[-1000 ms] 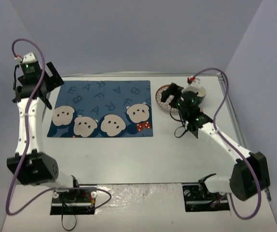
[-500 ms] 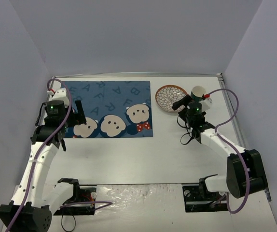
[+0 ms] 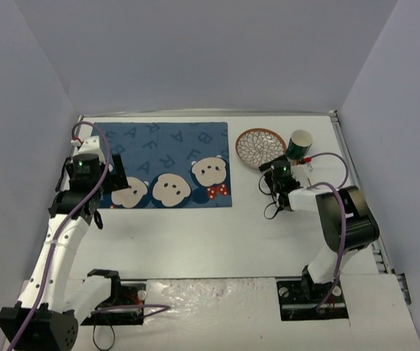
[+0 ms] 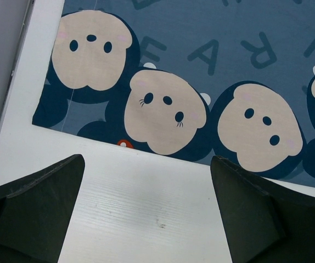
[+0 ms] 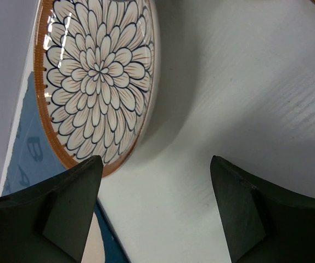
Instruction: Set the dinner table for one person
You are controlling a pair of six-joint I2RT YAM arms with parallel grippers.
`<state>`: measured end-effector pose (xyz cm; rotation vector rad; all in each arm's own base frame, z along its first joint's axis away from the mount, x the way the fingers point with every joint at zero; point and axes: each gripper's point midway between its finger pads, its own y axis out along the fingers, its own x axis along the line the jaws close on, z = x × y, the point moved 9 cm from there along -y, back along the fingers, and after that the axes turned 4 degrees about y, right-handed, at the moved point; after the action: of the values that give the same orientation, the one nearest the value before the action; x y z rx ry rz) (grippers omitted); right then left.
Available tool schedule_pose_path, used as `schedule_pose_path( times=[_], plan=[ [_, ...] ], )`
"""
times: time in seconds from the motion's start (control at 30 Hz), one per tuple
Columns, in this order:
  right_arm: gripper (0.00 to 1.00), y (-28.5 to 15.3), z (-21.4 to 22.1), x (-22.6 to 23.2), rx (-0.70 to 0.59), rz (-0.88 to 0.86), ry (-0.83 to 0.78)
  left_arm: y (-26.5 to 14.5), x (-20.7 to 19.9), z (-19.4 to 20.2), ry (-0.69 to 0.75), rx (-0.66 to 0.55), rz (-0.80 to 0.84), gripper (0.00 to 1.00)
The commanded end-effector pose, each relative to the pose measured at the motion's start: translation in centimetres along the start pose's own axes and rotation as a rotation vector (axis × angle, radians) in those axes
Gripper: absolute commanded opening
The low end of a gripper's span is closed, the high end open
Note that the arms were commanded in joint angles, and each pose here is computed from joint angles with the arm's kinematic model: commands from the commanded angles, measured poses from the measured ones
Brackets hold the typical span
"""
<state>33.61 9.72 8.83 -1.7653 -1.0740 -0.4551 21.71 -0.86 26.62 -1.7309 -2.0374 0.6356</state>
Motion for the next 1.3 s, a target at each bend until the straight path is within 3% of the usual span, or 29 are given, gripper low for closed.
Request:
schedule_pose_path(
  times=[0.0, 0.3, 0.47, 0.73, 1.07, 1.27],
  plan=[
    [0.72, 1.4, -1.5, 3.2, -0.113, -0.107, 0.13, -0.6, 0.0, -1.8, -0.006, -0.083, -0.015, 0.97],
    [0.6, 3.8, -1.2, 3.5, -0.13, -0.1, 0.202, -0.3, -0.2, -1.7, 0.001, -0.066, -0.015, 0.97],
    [0.41, 4.3, -1.0, 3.3, -0.137, -0.082, 0.265, -0.3, -0.1, -1.7, 0.001, -0.066, -0.019, 0.97],
    [0.0, 3.9, -1.2, 3.0, -0.14, -0.084, 0.325, -0.3, -0.1, -1.7, 0.002, -0.065, -0.018, 0.97],
    [0.0, 0.5, -2.7, 5.7, -0.12, -0.271, 0.326, -0.3, -0.2, -1.7, 0.002, -0.065, -0.015, 0.97],
    [0.0, -2.5, -4.1, 9.0, -0.085, -0.395, 0.236, -0.3, -0.1, -1.7, 0.0, -0.066, -0.02, 0.97]
  ],
)
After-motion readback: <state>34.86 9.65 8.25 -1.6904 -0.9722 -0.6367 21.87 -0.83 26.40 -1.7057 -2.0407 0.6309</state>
